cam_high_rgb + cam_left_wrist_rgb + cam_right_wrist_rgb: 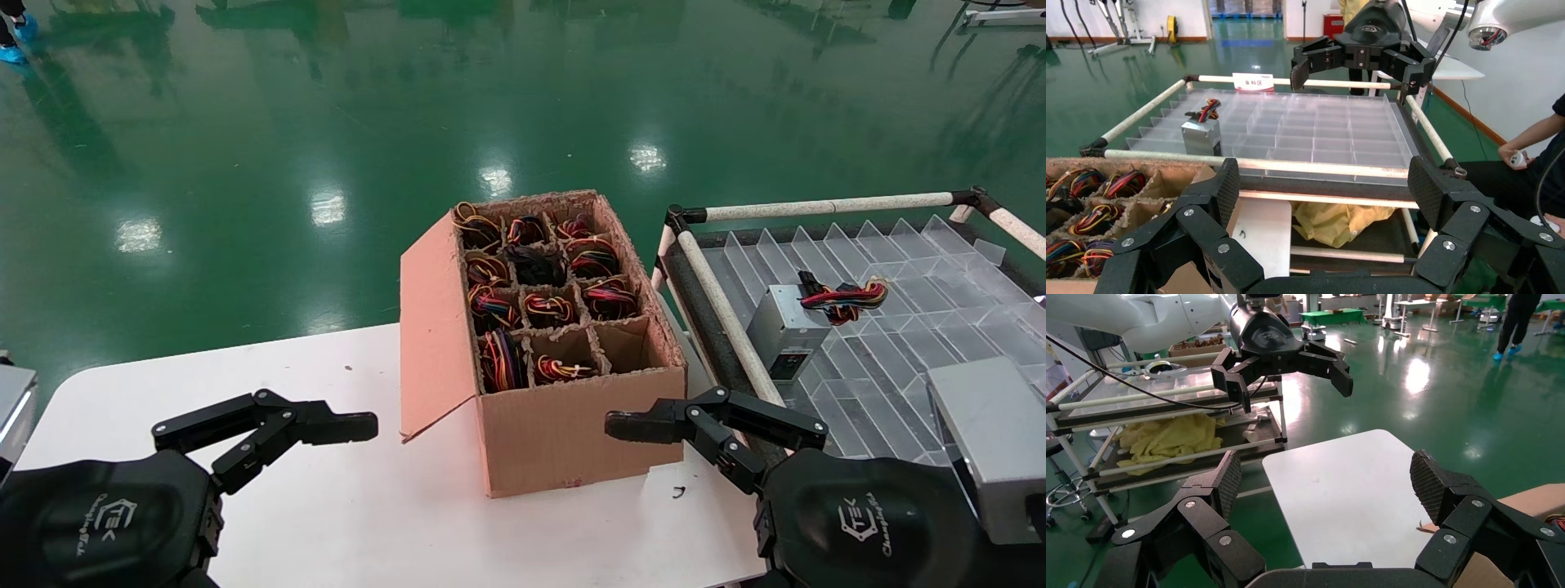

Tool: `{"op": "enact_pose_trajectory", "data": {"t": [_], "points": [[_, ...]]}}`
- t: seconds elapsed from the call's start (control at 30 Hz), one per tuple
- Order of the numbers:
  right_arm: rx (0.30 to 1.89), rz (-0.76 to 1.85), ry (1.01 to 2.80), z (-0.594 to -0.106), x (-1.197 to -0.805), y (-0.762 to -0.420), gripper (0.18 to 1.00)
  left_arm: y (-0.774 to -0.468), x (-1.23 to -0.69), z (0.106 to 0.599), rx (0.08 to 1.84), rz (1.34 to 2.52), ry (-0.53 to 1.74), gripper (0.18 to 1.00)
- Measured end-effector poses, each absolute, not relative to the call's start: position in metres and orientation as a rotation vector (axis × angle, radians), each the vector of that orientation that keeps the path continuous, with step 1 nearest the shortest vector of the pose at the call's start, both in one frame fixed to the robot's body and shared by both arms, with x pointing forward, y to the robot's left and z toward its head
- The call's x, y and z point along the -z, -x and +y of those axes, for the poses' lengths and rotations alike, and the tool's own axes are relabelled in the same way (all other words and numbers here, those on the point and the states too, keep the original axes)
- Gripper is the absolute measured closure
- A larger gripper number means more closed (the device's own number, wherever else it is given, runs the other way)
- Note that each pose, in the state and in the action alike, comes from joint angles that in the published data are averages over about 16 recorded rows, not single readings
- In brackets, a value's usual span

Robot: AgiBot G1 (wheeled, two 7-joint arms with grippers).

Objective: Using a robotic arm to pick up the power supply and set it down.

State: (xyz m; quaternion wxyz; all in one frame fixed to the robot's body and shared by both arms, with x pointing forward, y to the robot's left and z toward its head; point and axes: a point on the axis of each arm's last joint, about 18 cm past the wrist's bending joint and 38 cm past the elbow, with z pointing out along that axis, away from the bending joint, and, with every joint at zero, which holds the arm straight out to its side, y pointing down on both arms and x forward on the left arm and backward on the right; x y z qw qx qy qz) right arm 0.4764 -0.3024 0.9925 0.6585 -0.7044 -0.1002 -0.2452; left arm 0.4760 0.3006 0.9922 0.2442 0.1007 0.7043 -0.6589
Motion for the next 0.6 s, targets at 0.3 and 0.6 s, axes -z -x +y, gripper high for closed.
{"op": "enact_pose_trajectory", "data": {"t": [0.3,0.6], "points": [[0.555,-0.227,1.595,-0.3024,-0.9925,-0.4764,0.179,-0.476,-0.9922,0.3006,1.799,1.923,-0.275,0.184],[0.555,-0.227,1.595,-0.3024,-0.9925,-0.4764,0.179,-0.476,-0.9922,0.3006,1.799,1.923,-0.275,0.184]]}}
